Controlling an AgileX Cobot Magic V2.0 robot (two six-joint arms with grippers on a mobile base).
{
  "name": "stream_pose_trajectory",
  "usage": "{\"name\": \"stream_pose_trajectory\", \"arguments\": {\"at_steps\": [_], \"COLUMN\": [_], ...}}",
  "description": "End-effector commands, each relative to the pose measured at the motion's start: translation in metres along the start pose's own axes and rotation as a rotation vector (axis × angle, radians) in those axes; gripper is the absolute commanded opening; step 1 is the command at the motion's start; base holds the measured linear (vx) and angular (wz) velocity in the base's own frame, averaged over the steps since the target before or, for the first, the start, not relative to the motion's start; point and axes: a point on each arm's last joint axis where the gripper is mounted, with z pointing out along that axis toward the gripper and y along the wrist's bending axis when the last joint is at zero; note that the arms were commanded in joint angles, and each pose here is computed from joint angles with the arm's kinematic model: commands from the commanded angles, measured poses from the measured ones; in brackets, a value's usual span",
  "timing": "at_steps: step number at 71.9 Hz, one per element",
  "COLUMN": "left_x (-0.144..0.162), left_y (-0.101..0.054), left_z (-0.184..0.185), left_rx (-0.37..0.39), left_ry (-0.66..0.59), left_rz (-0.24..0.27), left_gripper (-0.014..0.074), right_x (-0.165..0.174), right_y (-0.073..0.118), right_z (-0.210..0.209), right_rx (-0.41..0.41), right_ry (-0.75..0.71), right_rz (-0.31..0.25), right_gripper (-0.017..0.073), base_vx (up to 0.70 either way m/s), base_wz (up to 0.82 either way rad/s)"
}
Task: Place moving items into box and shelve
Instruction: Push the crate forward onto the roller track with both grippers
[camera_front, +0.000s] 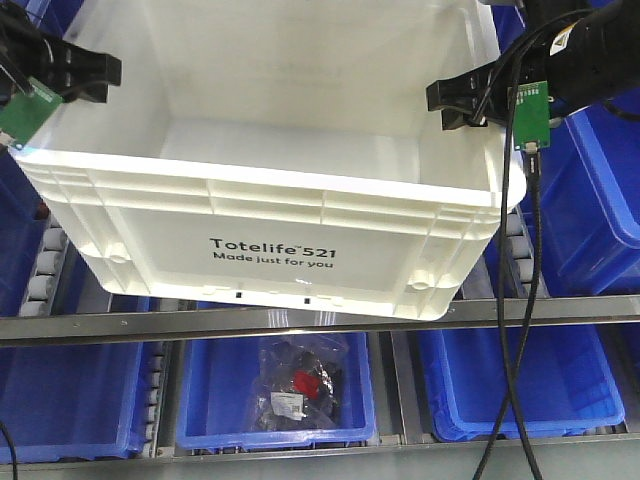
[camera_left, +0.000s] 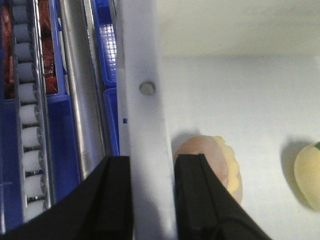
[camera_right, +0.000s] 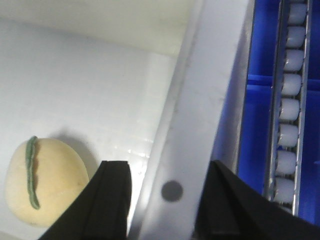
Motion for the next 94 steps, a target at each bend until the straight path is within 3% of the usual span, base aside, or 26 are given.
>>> {"name": "stream_pose_trajectory", "arguments": {"at_steps": [1,18,61,82,94], "left_x": [-0.020,-0.008,-0.010,-0.018,-0.021], "left_y": [-0.003,-0.002,-0.002,0.000,0.000], "left_z": [-0.026,-0.012,-0.012,-0.014,-0.011], "left_rx": [0.023,0.019,0.019,-0.003,-0.002], "left_ry": [-0.229,-0.181,-0.207,-0.296,-0.323], "left_rz": [-0.003,-0.009,-0.005,0.049,0.049], "left_gripper": [-0.0001,-0.0001,-0.0001,-0.0001,-0.0001], "right_x": [-0.026,-0.029,-0.038,-0.046,-0.049], "right_y": [0.004,0.004,0.005,0.005,0.005], "right_z": [-0.036,-0.036,-0.040,-0.043,-0.039], "right_rx": [-0.012,-0.012,-0.013,-0.012,-0.009], "right_ry": [-0.249,-0.287,-0.394,-0.481,-0.511], "right_rz": [-0.067,-0.067,-0.067,-0.070,-0.077], "right_gripper": [-0.0003,-0.0003,-0.0003,-0.0003,-0.0003], "base_vx": [0.00,0.00,0.00,0.00,0.00], "base_wz": [0.00,0.00,0.00,0.00,0.00]}}
